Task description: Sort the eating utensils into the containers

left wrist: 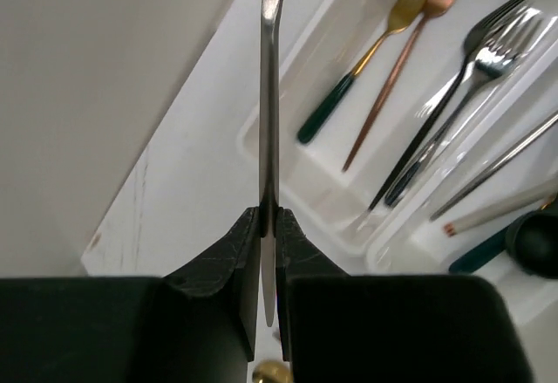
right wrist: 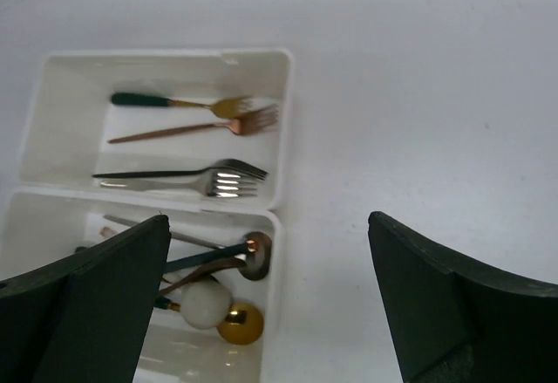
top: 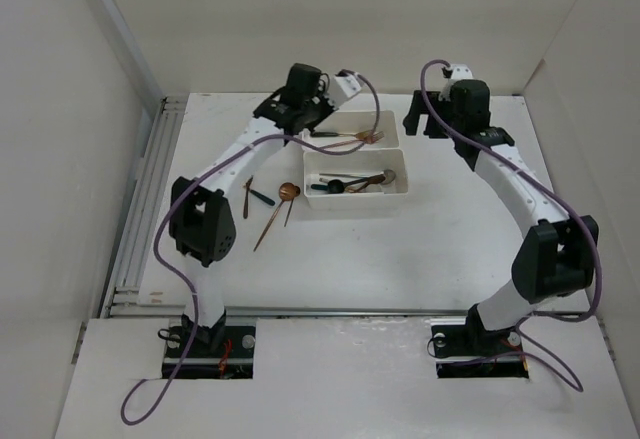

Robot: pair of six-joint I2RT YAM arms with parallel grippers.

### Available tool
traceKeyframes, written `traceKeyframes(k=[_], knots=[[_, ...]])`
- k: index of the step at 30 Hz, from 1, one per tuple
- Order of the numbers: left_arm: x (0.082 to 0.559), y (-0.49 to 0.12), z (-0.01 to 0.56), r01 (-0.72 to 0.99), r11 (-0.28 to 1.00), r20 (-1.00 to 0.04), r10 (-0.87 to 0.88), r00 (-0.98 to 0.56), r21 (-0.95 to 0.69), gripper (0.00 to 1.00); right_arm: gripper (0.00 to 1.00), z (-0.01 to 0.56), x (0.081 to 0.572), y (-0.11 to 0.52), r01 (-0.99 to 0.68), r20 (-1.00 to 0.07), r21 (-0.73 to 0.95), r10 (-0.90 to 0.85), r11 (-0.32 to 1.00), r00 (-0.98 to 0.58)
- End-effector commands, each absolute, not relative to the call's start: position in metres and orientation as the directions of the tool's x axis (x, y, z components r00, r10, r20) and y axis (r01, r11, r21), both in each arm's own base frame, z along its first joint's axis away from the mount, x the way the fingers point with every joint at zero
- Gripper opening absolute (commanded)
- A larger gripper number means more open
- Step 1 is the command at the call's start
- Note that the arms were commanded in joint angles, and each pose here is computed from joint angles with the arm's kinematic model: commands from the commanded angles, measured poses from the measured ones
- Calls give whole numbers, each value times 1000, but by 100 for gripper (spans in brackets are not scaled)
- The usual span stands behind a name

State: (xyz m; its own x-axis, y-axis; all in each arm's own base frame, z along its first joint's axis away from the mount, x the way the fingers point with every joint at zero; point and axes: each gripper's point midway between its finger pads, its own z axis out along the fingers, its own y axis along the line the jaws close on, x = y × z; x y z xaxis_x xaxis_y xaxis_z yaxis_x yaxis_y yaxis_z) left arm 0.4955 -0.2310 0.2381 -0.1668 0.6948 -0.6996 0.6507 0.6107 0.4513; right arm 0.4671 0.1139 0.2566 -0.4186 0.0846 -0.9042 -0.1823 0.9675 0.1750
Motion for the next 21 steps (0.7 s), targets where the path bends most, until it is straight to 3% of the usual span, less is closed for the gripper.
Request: traceKeyframes(k=[1,10,21], knots=[[519,-268,236,647,555,-700,713,-46,523,0,100,235,464,68,34,-838,261,243,965,-488],[554,-316,207,566,477,-635,765,110,673,0,100,196,457,27,191,-791,267,328,945,-517],[545,-319,174,613,454,-624,777,83,647,0,100,198,464,27,184,-799,262,320,947,-510]])
